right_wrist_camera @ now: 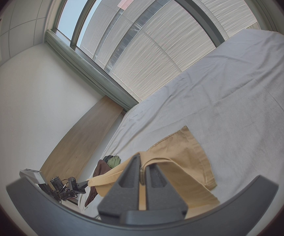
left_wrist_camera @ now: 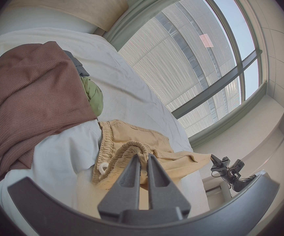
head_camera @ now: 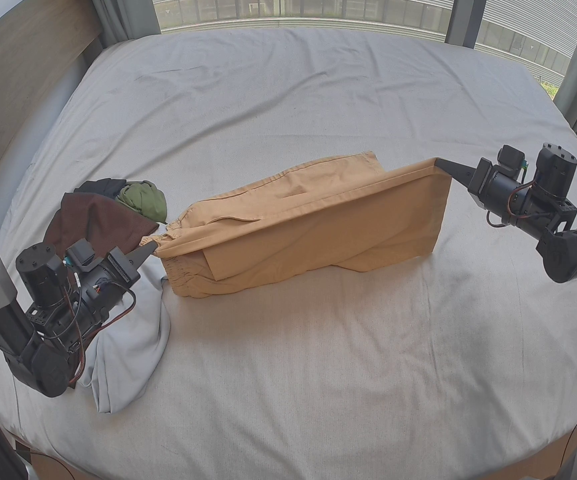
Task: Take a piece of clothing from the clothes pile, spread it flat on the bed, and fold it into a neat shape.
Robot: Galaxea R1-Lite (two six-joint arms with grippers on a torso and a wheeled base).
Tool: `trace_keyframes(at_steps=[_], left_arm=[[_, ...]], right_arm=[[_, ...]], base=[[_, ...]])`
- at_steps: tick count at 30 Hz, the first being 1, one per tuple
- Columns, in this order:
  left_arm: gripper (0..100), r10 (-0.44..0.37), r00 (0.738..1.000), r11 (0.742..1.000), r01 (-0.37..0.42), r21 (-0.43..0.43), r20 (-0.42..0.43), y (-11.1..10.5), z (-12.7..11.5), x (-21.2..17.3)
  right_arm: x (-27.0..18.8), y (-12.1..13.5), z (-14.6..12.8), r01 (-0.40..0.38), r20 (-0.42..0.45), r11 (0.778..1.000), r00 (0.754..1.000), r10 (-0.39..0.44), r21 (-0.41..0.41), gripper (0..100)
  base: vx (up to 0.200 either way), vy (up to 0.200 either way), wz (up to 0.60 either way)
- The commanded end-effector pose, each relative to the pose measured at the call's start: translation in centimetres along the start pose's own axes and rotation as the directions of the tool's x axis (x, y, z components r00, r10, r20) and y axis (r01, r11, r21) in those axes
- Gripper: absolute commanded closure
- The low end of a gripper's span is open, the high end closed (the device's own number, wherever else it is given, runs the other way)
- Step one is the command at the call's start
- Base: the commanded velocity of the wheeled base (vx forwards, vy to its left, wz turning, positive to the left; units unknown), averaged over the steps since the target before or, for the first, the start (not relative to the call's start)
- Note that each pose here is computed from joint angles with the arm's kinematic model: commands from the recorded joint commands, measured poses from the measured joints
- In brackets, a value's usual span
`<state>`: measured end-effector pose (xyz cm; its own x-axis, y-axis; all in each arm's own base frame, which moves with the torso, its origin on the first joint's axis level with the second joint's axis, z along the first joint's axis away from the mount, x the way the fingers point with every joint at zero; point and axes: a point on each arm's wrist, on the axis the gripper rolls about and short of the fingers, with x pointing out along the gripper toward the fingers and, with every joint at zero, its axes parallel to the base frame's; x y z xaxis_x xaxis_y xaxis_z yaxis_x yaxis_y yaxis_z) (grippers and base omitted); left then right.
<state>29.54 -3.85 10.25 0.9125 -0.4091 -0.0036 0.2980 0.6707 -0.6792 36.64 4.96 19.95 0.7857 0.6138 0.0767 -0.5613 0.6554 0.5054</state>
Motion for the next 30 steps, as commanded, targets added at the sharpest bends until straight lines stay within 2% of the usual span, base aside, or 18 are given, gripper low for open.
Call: trace_keyframes(at_steps=[1, 6, 16, 30], left_arm=[[100, 0.016, 1.000, 1.000, -0.015, -0.006, 0.023, 0.5, 0.0, 1.1], [100, 0.036, 0.997, 0.999, -0.035, -0.014, 0.069, 0.8, 0.3, 2.1], [100, 0.037, 0.995, 0.999, -0.034, -0.038, 0.094, 0.5, 0.4, 2.7], [100, 0.057, 0.992, 0.998, -0.052, -0.045, 0.109, 1.2, 0.2, 3.6]], right_arm=[[1.8, -0.9, 0.3, 0.000, -0.006, 1.000, 1.000, 0.000, 0.004, 100], [3.5, -1.5, 1.1, -0.003, -0.003, 1.000, 1.000, 0.003, 0.000, 100], [6.7, -2.2, 2.3, -0.022, 0.001, 1.000, 1.000, 0.022, -0.007, 100], [9.2, -3.4, 1.0, -0.032, -0.026, 0.999, 0.999, 0.032, 0.006, 100]], base=[[0.000, 0.000, 0.00], [0.000, 0.000, 0.00], [0.000, 0.000, 0.00], [0.000, 0.000, 0.00]])
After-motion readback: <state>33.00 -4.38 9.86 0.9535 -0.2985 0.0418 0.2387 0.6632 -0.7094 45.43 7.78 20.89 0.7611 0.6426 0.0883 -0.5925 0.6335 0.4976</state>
